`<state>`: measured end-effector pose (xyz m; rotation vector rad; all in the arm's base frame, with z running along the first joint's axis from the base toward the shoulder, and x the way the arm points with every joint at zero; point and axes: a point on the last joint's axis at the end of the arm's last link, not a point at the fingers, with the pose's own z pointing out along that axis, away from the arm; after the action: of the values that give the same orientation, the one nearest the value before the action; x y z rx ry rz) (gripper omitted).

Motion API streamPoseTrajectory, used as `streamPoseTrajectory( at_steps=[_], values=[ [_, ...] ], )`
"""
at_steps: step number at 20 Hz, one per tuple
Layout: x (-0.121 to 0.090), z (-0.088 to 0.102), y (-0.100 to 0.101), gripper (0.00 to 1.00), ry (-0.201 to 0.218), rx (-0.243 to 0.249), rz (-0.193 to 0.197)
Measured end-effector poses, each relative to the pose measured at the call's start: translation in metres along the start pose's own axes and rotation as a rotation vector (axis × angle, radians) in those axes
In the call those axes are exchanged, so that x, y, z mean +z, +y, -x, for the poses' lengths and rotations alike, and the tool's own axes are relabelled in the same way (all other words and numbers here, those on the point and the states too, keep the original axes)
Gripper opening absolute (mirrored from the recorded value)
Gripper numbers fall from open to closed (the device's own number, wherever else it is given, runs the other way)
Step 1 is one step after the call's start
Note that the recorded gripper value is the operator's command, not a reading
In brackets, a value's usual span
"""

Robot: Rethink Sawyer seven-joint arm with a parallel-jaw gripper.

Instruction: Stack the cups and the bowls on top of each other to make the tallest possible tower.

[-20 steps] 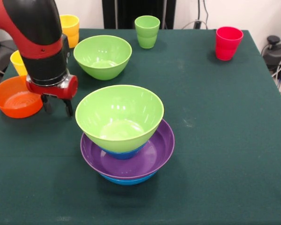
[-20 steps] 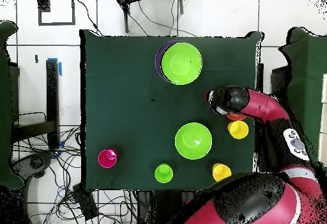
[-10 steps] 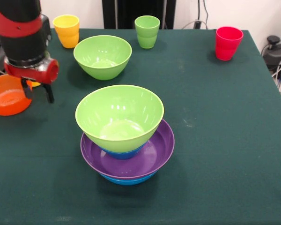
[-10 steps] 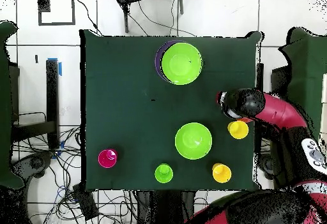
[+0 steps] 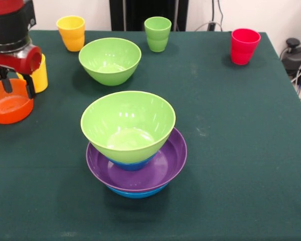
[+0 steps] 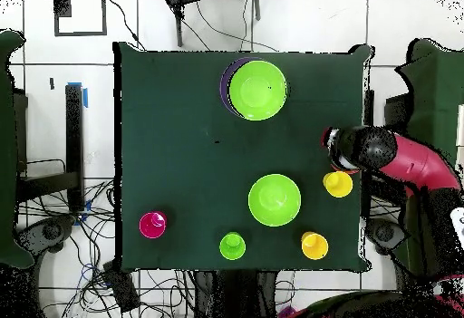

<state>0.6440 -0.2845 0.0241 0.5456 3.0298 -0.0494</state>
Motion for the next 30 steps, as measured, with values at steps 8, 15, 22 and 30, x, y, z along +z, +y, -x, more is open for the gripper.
streamPoseTrajectory(
  at_steps=[8,15,22,30],
  values=[
    [-0.007,0.002,-0.002,1.0,-0.009,0.0,-0.004],
    [0.003,-0.003,-0.005,1.0,0.007,0.008,0.002],
    [0.011,-0.008,-0.014,1.0,0.02,0.024,0.007],
    [0.023,-0.018,-0.023,1.0,0.039,0.024,0.004]
  ],
)
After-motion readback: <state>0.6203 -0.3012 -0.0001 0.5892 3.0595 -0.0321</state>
